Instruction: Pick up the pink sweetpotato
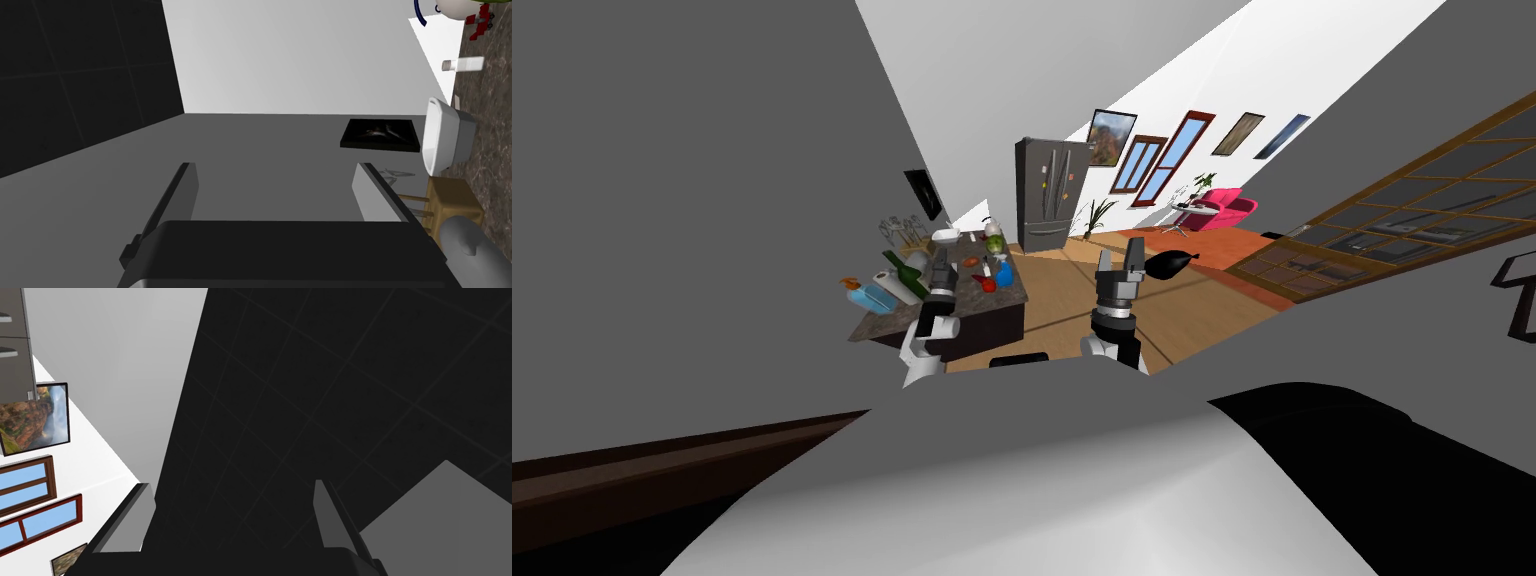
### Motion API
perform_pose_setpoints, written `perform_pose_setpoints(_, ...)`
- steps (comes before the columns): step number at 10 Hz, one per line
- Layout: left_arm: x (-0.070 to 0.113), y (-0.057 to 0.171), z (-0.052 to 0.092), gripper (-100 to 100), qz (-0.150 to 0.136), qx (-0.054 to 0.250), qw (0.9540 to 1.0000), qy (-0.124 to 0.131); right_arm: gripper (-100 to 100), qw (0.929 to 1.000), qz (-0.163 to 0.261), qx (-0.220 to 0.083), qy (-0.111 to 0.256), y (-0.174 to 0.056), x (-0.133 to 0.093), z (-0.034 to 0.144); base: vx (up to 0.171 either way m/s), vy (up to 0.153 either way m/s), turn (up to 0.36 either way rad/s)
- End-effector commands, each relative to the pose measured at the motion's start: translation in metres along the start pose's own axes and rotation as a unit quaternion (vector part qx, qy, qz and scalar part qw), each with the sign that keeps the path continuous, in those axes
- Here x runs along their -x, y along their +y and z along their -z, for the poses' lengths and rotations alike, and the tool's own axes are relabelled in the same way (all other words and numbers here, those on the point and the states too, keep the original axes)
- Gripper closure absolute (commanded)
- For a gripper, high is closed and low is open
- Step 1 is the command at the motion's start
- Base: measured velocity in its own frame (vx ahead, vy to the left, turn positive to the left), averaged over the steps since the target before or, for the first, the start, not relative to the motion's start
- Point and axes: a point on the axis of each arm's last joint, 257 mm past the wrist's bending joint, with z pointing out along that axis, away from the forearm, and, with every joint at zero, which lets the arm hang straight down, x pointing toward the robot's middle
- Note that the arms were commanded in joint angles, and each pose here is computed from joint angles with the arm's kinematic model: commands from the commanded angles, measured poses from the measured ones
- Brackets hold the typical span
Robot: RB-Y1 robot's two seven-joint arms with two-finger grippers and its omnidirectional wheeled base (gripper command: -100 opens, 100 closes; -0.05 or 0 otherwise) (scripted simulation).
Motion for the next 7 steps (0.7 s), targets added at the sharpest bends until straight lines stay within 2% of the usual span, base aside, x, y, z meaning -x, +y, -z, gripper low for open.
perform_pose_setpoints(1, -0.004, 0.018, -0.012, -100, 0.001, 0.025, 0.9997, 0.005, 0, 1.0000, 0.000, 0.000, 0.000, 0.000, 0.000, 0.000, -0.048, 0.055, 0.002)
perform_pose_setpoints(2, -0.005, 0.024, -0.015, -100, 0.002, 0.035, 0.9994, 0.007, 0, 1.0000, 0.000, 0.000, 0.000, 0.000, 0.000, 0.000, -0.031, 0.050, -0.007)
perform_pose_setpoints(3, -0.008, 0.037, -0.025, -100, 0.003, 0.052, 0.9986, 0.011, 0, 1.0000, 0.000, 0.000, 0.000, 0.000, 0.000, 0.000, -0.034, 0.056, -0.005)
perform_pose_setpoints(4, -0.010, 0.044, -0.026, -100, 0.003, 0.064, 0.9979, 0.012, 0, 1.0000, 0.000, 0.000, 0.000, 0.000, 0.000, 0.000, -0.030, 0.048, -0.008)
perform_pose_setpoints(5, -0.014, 0.056, -0.035, -100, 0.005, 0.080, 0.9966, 0.017, 0, 1.0000, 0.000, 0.000, 0.000, 0.000, 0.000, 0.000, -0.031, 0.045, -0.012)
perform_pose_setpoints(7, -0.015, 0.063, -0.036, -100, 0.005, 0.093, 0.9955, 0.019, 0, 1.0000, 0.000, 0.000, 0.000, 0.000, 0.000, 0.000, -0.019, 0.023, -0.006)
